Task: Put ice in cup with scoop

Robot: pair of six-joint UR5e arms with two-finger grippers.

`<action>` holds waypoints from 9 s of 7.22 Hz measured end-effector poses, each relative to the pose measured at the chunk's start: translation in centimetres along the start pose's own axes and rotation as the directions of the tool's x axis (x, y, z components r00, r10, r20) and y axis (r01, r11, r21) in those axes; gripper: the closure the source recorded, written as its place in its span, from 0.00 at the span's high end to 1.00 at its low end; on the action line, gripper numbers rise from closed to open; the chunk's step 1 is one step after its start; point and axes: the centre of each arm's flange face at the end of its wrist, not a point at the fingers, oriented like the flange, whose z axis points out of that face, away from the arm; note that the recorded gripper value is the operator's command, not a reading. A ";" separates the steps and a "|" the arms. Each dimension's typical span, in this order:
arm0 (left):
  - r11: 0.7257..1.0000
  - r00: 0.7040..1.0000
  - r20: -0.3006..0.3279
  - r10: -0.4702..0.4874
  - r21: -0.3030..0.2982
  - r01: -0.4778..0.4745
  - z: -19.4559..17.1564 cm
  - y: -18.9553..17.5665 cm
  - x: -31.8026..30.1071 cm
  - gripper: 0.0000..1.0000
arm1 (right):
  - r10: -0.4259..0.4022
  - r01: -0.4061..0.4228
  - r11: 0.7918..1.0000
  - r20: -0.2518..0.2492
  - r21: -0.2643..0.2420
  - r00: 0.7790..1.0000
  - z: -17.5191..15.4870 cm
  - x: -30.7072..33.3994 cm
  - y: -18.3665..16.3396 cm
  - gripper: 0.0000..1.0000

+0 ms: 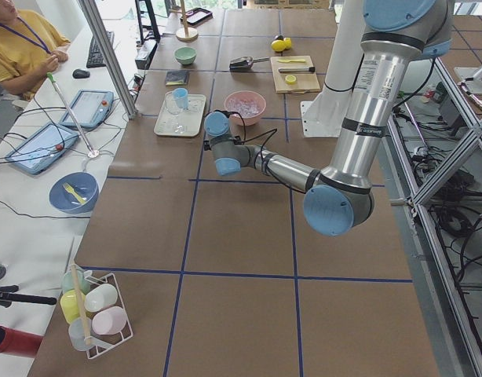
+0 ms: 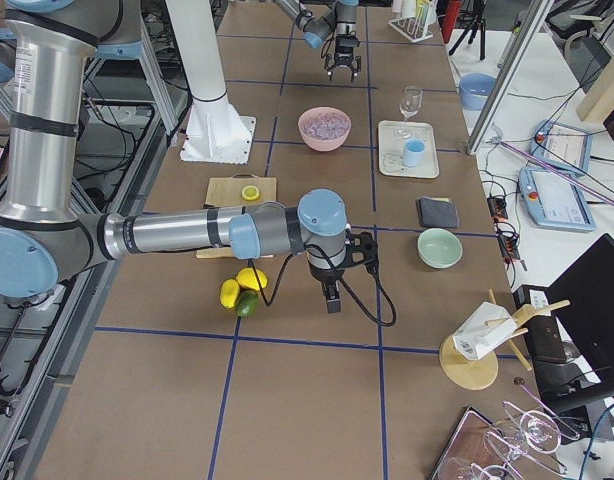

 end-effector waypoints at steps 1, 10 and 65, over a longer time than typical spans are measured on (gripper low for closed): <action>0.998 0.999 -0.016 0.047 0.033 -0.046 2.7 -0.9 1.3 1.00 | -0.003 0.003 1.000 0.000 -0.002 1.000 0.1 -0.1 0.0 1.00; 0.980 0.994 0.031 0.108 0.164 -0.112 11.1 -6.4 5.1 1.00 | -0.021 0.021 1.000 0.004 -0.012 1.000 0.6 -0.9 -0.3 1.00; 0.980 0.994 0.076 0.073 0.177 -0.085 12.8 -6.9 5.7 1.00 | -0.759 0.576 0.534 -0.051 -0.619 0.650 2.3 -68.0 -6.4 0.00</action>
